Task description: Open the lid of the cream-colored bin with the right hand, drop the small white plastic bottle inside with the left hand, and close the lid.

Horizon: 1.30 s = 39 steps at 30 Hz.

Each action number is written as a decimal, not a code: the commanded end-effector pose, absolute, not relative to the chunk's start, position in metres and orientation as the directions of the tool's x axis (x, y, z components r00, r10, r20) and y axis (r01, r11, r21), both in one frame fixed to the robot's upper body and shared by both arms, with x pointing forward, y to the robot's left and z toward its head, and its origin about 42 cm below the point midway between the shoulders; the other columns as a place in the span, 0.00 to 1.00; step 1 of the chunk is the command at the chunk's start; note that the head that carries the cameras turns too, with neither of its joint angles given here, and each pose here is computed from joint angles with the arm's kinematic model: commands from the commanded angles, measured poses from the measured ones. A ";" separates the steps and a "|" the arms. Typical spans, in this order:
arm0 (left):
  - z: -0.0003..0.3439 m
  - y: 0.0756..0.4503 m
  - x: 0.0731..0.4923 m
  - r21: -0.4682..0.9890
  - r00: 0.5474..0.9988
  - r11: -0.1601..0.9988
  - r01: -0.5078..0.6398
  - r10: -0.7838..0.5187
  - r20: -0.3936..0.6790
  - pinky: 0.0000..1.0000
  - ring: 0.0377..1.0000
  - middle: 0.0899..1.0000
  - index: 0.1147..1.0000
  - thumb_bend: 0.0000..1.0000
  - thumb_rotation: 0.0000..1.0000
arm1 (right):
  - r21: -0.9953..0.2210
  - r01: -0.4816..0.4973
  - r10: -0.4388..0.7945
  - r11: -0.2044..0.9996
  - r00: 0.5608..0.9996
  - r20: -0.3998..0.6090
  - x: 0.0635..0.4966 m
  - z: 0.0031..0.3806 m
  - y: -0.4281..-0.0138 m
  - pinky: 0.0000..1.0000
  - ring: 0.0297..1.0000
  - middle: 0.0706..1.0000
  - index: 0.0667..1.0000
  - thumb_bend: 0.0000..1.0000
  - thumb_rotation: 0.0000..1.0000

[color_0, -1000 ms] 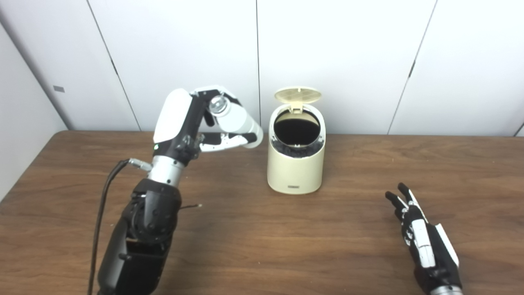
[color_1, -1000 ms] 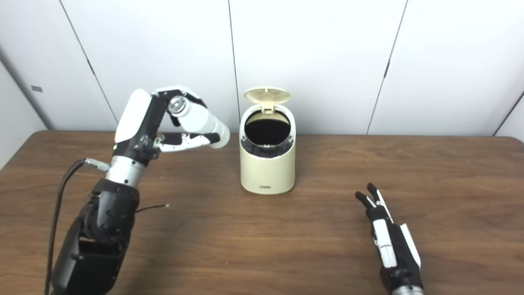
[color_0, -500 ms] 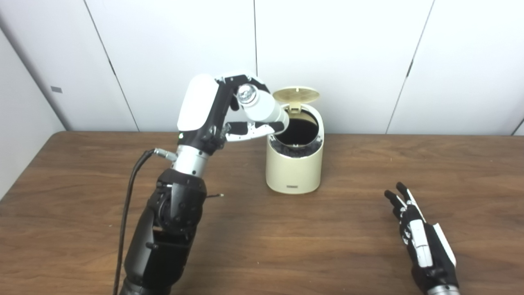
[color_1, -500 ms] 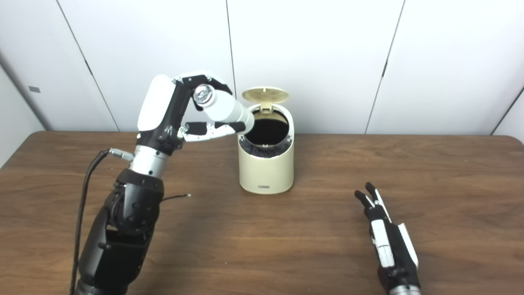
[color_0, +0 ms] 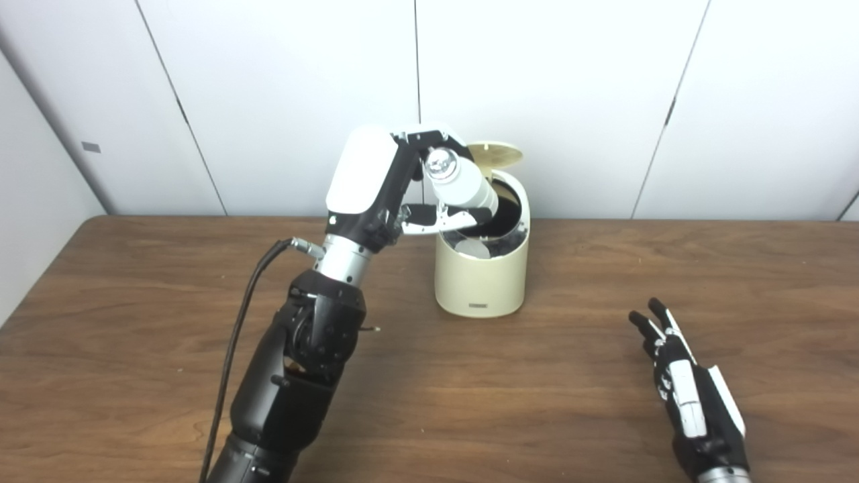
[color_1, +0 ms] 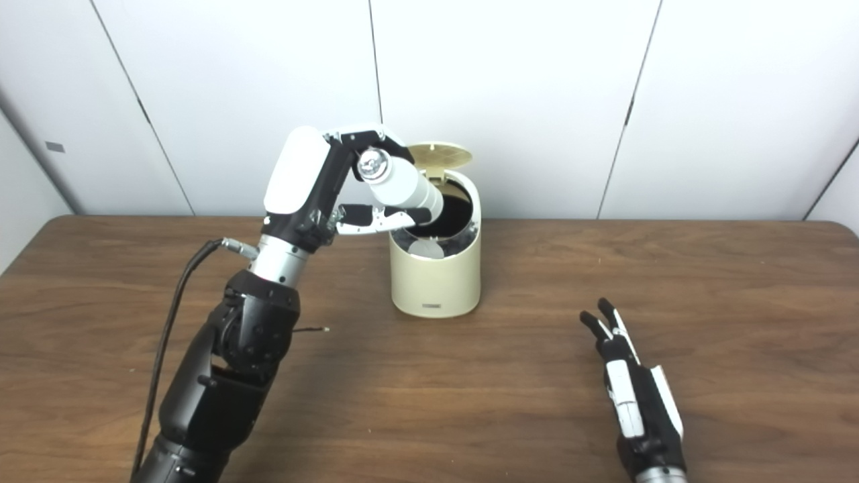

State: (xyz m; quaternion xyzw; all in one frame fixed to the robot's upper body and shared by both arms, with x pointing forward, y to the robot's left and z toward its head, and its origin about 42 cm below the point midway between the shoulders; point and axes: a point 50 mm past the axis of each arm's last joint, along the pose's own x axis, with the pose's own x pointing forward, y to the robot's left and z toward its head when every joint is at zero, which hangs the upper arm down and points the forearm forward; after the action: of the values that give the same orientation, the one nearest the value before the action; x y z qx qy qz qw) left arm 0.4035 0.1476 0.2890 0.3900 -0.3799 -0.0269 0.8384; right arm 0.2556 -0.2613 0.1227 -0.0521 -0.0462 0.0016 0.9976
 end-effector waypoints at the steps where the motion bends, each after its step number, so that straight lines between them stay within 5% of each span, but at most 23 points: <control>1: 0.316 0.141 0.410 0.642 0.614 0.689 -0.336 -0.357 0.704 0.34 0.38 0.48 0.42 0.47 0.00 | -0.086 0.001 0.011 0.996 0.990 0.141 0.260 0.128 -0.259 1.00 0.98 0.91 0.97 0.65 1.00; 11: 0.313 0.143 0.427 0.646 0.559 0.644 -0.409 -0.383 0.736 0.34 0.37 0.47 0.42 0.47 0.00 | -0.097 0.000 0.015 0.995 0.989 0.148 0.262 0.126 -0.255 1.00 0.96 0.91 0.96 0.65 1.00; 39: 0.297 0.148 0.436 0.702 0.607 0.600 -0.384 -0.409 0.682 0.33 0.38 0.48 0.42 0.47 0.00 | -0.071 0.008 0.004 0.997 0.987 0.161 0.263 0.122 -0.250 1.00 0.97 0.91 0.97 0.67 1.00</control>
State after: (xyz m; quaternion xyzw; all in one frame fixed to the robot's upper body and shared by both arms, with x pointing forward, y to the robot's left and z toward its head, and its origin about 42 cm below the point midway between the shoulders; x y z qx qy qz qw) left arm 0.4306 0.1512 0.2723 0.4578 -0.4118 -0.0201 0.7877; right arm 0.2631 -0.2534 0.1228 -0.0445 -0.0633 0.0008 0.9970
